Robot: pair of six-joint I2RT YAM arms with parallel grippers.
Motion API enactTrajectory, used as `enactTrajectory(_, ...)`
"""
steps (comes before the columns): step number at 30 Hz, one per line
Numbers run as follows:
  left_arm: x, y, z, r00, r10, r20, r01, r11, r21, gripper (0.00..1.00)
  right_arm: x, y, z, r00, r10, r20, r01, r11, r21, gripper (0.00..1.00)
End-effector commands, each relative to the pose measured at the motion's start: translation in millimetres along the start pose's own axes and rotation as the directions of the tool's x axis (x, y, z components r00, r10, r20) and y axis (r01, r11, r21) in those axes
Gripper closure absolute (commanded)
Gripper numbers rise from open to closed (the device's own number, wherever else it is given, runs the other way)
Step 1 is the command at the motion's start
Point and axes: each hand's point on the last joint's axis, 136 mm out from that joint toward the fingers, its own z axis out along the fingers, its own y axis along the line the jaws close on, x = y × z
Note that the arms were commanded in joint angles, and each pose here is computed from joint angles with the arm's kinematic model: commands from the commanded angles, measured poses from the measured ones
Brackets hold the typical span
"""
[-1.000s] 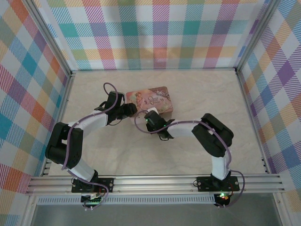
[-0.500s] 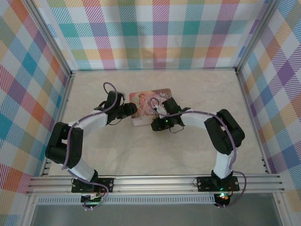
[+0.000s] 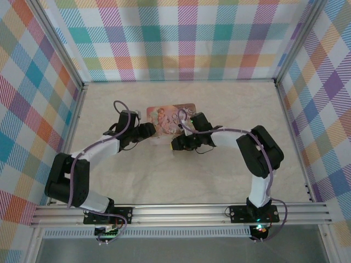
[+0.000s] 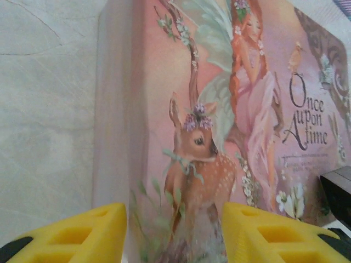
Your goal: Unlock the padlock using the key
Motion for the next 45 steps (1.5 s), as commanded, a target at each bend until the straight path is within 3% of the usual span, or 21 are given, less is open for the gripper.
enactTrajectory(1,14,-9,-11,1.000,0.005,-0.016,-0.004,1.000,0.031,0.51,22,-15,-8,0.996,0.091,-0.007,-0.090,0.992,0.086,0.54)
enactTrajectory(10,67,-31,-12,0.995,0.086,-0.044,-0.082,0.993,0.079,0.51,12,-12,-42,0.991,0.004,0.137,-0.030,0.982,0.185,0.58)
enactTrajectory(17,85,-34,4,0.989,0.150,-0.015,-0.150,0.988,0.024,0.50,-4,-14,-88,0.970,-0.077,0.229,-0.018,0.922,0.388,0.58)
enactTrajectory(22,80,-29,4,0.987,0.161,0.011,-0.161,0.987,-0.027,0.52,0,-24,-99,0.965,-0.087,0.249,-0.035,0.893,0.448,0.63)
enactTrajectory(26,80,-25,-9,0.979,0.191,0.070,-0.187,0.980,-0.071,0.51,-9,-38,-124,0.936,-0.123,0.329,-0.085,0.831,0.550,0.66)
enactTrajectory(33,72,-17,-1,0.953,0.297,0.063,-0.285,0.946,-0.153,0.51,-35,-71,-184,0.855,-0.090,0.510,-0.289,0.733,0.615,0.62)
enactTrajectory(39,40,-10,23,0.940,0.338,0.049,-0.316,0.914,-0.254,0.53,-61,-99,-183,0.864,-0.062,0.500,-0.328,0.684,0.652,0.63)
enactTrajectory(45,13,-4,22,0.937,0.341,0.076,-0.304,0.903,-0.304,0.53,-73,-103,-152,0.886,-0.005,0.464,-0.304,0.750,0.588,0.66)
